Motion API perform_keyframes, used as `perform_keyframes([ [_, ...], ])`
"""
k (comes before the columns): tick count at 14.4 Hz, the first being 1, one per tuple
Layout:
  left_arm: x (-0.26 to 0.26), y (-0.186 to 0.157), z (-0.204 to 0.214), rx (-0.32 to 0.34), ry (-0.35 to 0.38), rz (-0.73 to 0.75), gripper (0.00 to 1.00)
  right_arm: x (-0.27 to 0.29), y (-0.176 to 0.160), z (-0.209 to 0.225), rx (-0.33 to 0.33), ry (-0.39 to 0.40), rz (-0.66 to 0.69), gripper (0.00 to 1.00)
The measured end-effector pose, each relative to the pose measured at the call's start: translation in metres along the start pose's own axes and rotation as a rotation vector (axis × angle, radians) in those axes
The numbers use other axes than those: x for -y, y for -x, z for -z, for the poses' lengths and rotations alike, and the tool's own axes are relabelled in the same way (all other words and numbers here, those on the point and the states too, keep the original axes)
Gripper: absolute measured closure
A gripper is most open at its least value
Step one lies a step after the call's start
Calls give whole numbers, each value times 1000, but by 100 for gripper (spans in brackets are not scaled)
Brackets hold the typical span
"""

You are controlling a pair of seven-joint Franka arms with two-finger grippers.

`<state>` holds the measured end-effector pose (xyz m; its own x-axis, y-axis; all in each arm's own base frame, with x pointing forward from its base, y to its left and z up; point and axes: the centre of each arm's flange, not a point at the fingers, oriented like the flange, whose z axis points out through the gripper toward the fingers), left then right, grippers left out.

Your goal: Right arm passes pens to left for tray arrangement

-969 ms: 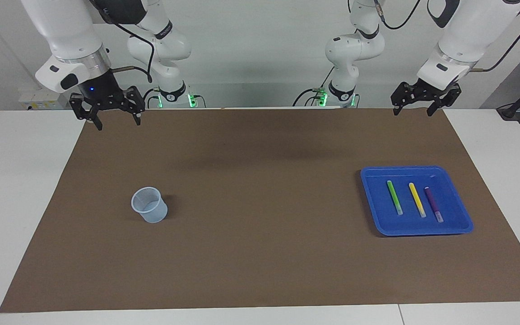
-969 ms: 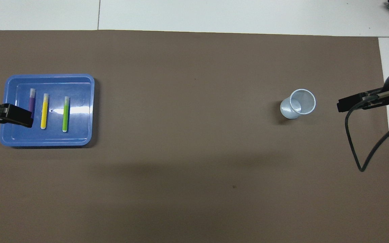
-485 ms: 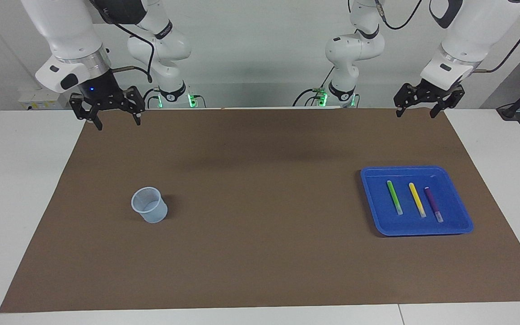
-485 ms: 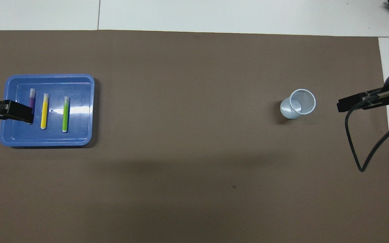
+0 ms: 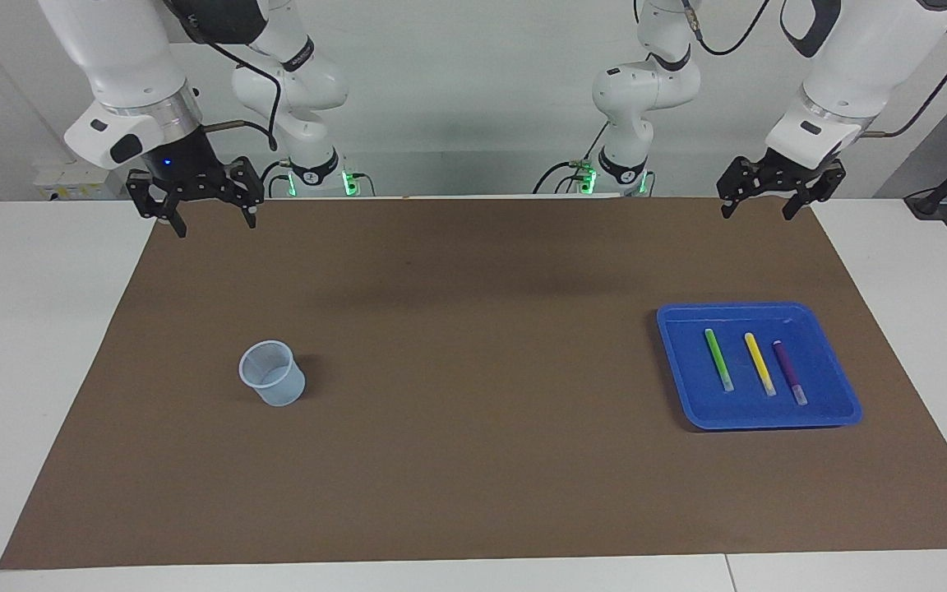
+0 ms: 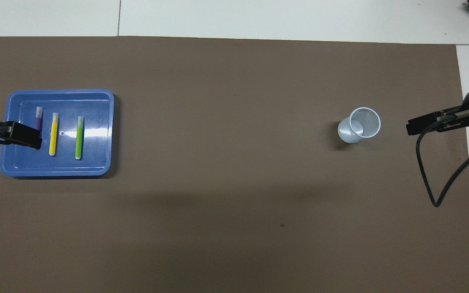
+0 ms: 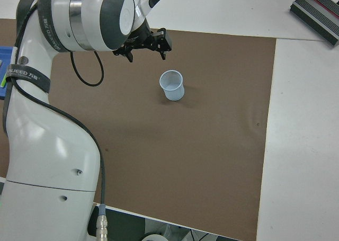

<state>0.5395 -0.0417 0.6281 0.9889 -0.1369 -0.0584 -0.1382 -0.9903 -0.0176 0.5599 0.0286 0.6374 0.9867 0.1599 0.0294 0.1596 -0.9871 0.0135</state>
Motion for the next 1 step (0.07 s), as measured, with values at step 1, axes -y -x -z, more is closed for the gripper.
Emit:
perform_keyframes([
  [1,0,0,0,1,0,0,0,0,0,0,0,0,0,0],
])
